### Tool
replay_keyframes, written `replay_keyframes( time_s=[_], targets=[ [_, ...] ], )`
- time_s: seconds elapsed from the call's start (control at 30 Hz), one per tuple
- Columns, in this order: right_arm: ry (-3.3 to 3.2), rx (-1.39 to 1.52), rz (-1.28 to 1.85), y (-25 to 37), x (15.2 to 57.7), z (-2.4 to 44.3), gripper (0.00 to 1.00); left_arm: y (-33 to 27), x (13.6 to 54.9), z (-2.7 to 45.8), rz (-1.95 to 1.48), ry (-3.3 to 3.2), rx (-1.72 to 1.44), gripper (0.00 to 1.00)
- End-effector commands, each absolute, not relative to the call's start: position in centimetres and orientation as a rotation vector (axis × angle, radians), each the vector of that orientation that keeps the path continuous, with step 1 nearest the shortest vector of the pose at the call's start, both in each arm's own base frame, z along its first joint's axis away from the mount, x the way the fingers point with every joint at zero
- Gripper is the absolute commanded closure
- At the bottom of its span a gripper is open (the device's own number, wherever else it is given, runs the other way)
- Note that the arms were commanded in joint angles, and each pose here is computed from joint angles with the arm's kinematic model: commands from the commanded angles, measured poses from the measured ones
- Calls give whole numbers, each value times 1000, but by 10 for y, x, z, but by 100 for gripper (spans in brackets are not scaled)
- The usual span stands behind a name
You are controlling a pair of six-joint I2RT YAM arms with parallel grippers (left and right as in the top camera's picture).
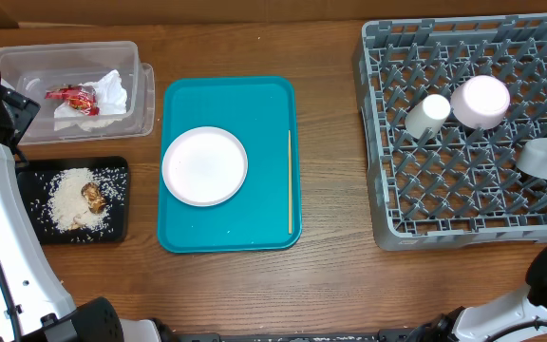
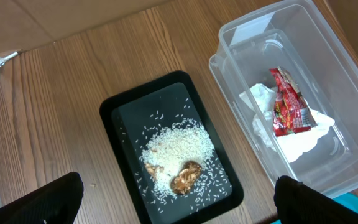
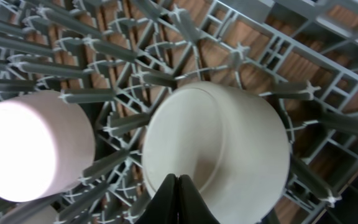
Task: Sort waste into correct bins and load items into the dishwasher
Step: 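Release the bowl in the rack and lift the right gripper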
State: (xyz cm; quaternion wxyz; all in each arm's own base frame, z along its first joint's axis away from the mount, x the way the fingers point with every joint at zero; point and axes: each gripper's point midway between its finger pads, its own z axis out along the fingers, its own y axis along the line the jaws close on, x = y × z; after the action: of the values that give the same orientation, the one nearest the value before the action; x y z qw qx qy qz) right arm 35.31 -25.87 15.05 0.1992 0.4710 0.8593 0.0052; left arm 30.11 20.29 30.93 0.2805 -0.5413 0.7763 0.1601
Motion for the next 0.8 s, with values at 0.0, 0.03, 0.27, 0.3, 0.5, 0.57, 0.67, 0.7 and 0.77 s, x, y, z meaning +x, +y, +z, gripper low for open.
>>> replay_keyframes(
  time_s=[0.0,0.03,0.27,0.3,0.5,0.57,0.67,0.7,0.77],
  targets=[
    [2417,1332,-44,-264,347,147,96,203,302,308,423,2074,-1465,0],
    [2425,1336,-43,-263,345,146,96,203,302,308,423,2075,-1465,0],
    [2436,1336,-19,-259,345,144,96,203,302,308,423,2075,-1465,0],
    [2431,1332,-15,-260,347,145,96,203,302,308,423,2074,-1465,0],
    [2437,1336,-15,-262,349,138,96,203,302,308,423,2074,-1465,0],
    [2444,1340,-13,-262,349,133,96,203,302,308,423,2074,-1465,0],
    [2456,1348,-10,-262,350,125,96,203,302,308,423,2074,-1465,0],
    [2459,1349,-9,-262,350,124,96,203,302,308,423,2074,-1465,0],
    [2476,1337,-16,-263,349,121,96,203,302,308,423,2074,-1465,0]
  ],
)
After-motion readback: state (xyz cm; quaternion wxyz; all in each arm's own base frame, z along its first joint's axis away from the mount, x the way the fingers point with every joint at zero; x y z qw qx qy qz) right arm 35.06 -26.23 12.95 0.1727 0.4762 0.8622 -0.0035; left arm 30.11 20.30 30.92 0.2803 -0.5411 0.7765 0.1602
